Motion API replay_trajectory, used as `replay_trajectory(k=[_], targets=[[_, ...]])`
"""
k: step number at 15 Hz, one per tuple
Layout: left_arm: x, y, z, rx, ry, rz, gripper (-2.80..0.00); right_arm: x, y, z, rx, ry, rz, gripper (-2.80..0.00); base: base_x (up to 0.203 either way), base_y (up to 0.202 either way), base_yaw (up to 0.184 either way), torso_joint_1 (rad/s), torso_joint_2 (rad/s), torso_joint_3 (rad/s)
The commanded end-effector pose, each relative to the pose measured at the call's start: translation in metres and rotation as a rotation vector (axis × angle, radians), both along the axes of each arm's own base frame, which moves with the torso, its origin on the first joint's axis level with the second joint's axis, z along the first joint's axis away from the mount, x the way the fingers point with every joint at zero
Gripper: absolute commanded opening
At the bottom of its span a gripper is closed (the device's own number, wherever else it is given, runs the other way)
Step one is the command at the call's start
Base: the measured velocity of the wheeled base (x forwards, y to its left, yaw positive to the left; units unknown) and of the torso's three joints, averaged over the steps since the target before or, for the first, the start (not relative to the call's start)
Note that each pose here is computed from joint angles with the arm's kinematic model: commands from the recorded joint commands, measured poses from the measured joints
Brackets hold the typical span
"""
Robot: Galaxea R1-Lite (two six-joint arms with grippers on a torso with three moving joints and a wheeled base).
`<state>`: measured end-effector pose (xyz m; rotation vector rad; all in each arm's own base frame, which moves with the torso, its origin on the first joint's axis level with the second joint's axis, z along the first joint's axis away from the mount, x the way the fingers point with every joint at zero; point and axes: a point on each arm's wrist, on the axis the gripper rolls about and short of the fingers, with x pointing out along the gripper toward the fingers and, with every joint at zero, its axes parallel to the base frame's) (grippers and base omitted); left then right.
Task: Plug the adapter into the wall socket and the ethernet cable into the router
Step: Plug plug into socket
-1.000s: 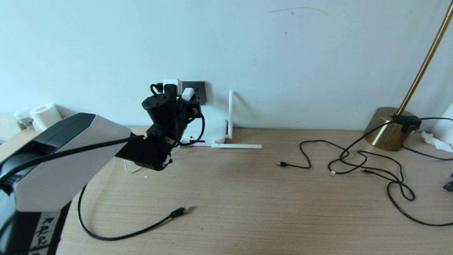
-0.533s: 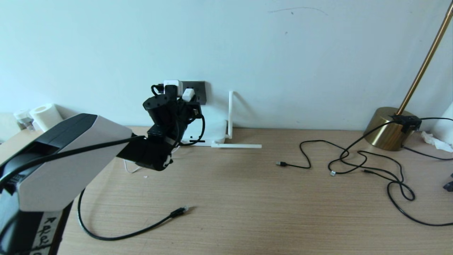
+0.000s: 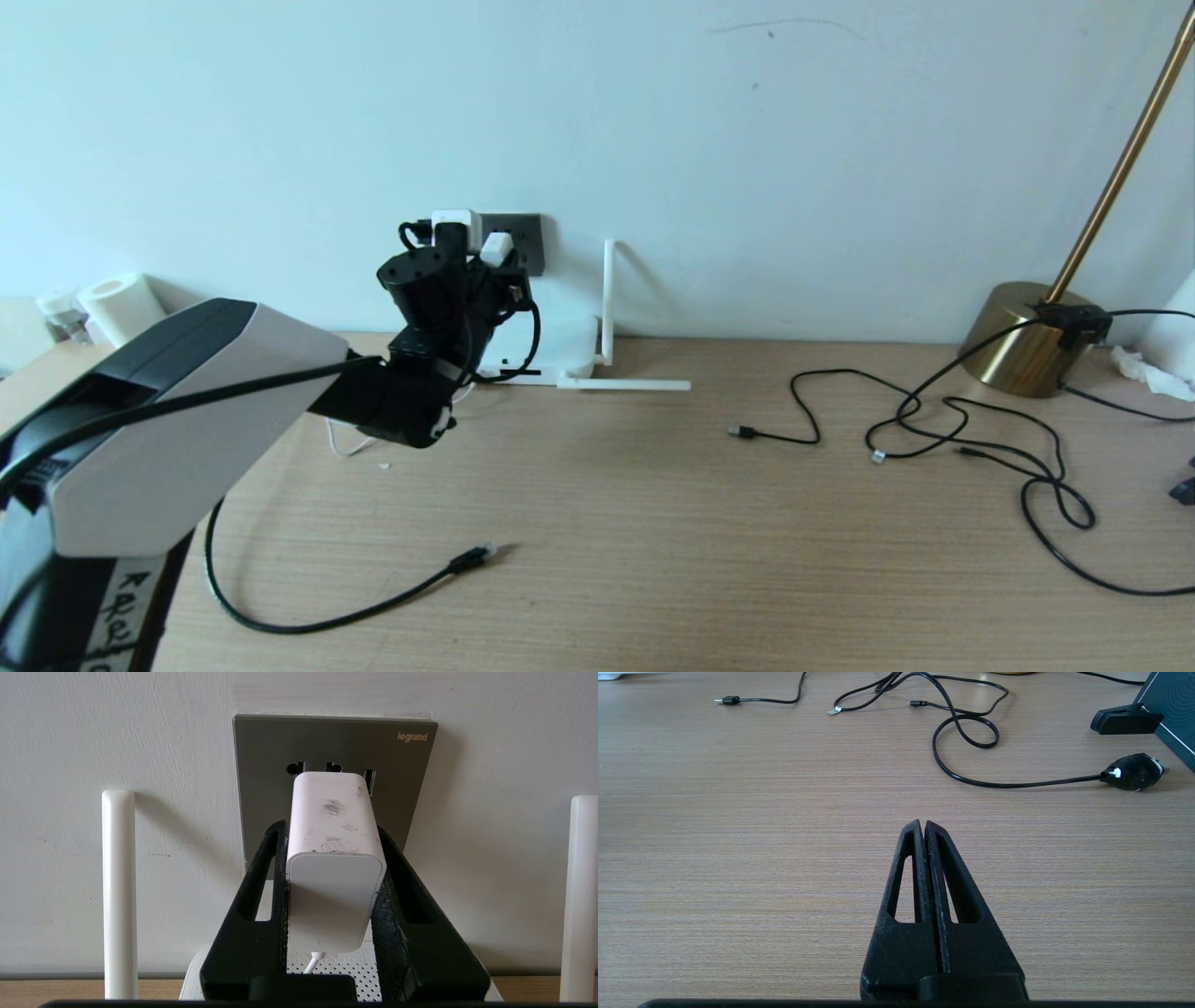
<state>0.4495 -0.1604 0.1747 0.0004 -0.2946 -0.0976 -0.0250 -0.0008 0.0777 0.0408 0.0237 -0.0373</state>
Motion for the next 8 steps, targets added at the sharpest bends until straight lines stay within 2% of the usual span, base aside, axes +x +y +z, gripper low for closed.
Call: replay_trajectory(k=[1, 8], targets=[[0.0002, -0.0002, -0.0004, -0.001, -0.003, 0.001, -2.80, 0.0000, 0.0000, 0.0000, 0.000, 0.000, 0.000, -2.80, 0.000, 0.000, 0.000, 0.000, 0.00, 0.000], [0.0017, 0.0000, -0.0022, 0.000, -0.001, 0.000, -2.80, -0.0001, 0.0000, 0.0000, 0.002, -0.002, 0.000, -2.80, 0.000, 0.000, 0.000, 0.000, 0.00, 0.000]])
